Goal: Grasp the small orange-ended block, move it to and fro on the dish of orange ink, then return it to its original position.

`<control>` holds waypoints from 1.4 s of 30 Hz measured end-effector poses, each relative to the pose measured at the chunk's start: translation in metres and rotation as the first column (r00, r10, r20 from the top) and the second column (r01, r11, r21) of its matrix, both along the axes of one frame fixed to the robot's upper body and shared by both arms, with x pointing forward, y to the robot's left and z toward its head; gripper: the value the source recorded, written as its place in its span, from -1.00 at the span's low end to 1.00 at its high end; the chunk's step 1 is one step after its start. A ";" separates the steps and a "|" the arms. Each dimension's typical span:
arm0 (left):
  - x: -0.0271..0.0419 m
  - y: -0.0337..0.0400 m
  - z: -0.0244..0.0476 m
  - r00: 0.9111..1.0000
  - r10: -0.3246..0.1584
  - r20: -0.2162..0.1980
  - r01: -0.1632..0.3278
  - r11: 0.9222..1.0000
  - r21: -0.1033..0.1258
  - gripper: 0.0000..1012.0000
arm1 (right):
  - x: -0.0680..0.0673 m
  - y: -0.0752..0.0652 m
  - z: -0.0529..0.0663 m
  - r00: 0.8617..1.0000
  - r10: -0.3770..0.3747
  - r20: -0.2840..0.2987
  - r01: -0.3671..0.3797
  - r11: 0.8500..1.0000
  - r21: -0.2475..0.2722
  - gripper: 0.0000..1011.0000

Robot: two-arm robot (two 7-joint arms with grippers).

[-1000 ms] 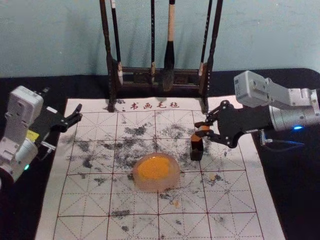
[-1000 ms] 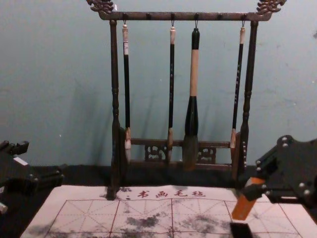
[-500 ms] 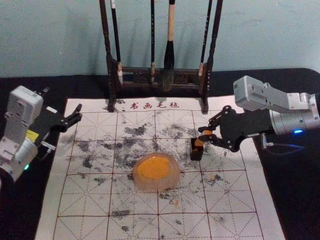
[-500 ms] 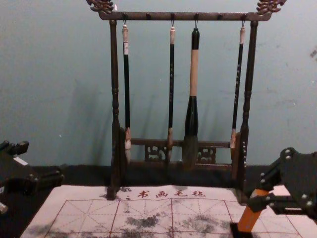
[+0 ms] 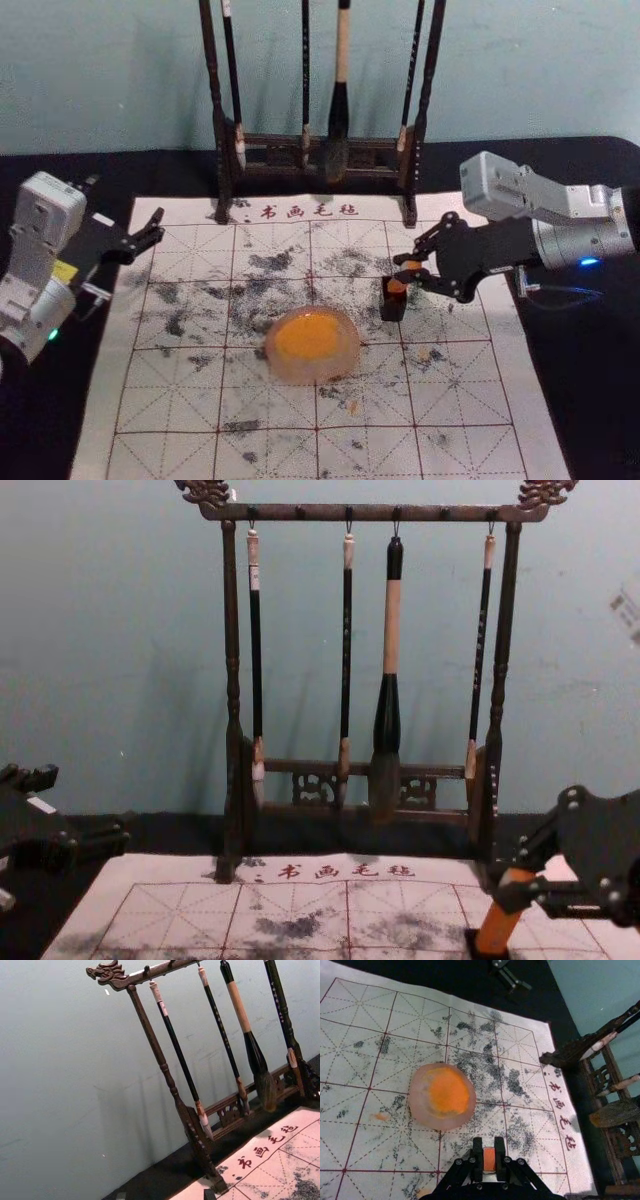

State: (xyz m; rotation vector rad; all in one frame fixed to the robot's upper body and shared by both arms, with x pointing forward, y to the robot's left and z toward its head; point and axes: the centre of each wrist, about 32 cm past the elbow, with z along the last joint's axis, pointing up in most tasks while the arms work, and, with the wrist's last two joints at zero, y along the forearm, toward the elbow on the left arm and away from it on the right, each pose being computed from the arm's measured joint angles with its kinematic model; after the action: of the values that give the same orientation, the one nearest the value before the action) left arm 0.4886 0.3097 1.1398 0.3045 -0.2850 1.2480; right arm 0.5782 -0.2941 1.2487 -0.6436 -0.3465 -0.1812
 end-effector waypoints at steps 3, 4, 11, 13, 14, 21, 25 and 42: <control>0.0000 0.0000 0.0000 1.000 0.000 0.000 0.000 1.000 0.000 0.98 | 0.001 0.001 -0.001 1.000 0.002 -0.002 -0.002 1.000 -0.004 -0.74; 0.0000 0.0000 0.0000 1.000 0.000 0.000 0.000 1.000 0.000 0.98 | 0.001 0.001 -0.001 1.000 0.003 -0.003 -0.003 1.000 -0.006 -0.74; 0.0000 0.0000 0.0000 1.000 0.000 0.000 0.000 1.000 0.000 0.98 | 0.004 0.003 -0.006 1.000 0.007 -0.012 -0.008 1.000 -0.010 -0.74; 0.0000 0.0000 0.0000 1.000 0.000 0.000 0.000 1.000 0.000 0.98 | 0.004 0.003 -0.007 1.000 0.008 -0.016 -0.008 1.000 -0.011 -0.74; 0.0000 0.0000 0.0000 1.000 0.000 0.000 0.000 1.000 0.000 0.98 | 0.004 0.003 -0.008 1.000 0.008 -0.018 -0.009 1.000 -0.011 -0.74; 0.0000 0.0000 0.0000 1.000 0.000 0.000 0.000 1.000 0.000 0.98 | 0.008 0.006 -0.016 0.999 0.012 -0.033 -0.012 1.000 -0.021 -0.74; 0.0000 0.0000 0.0000 1.000 0.000 0.000 0.000 1.000 0.000 0.98 | 0.010 0.007 -0.020 0.999 0.011 -0.039 -0.012 1.000 -0.027 -0.74; 0.0000 0.0000 0.0000 1.000 0.000 0.000 0.000 1.000 0.000 0.98 | 0.012 0.009 -0.023 0.999 0.005 -0.036 -0.006 1.000 -0.031 -0.74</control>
State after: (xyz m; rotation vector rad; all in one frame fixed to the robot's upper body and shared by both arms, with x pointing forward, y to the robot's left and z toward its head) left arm 0.4886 0.3097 1.1398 0.3045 -0.2850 1.2479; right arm 0.5900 -0.2852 1.2255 -0.6756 -0.3165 -0.1591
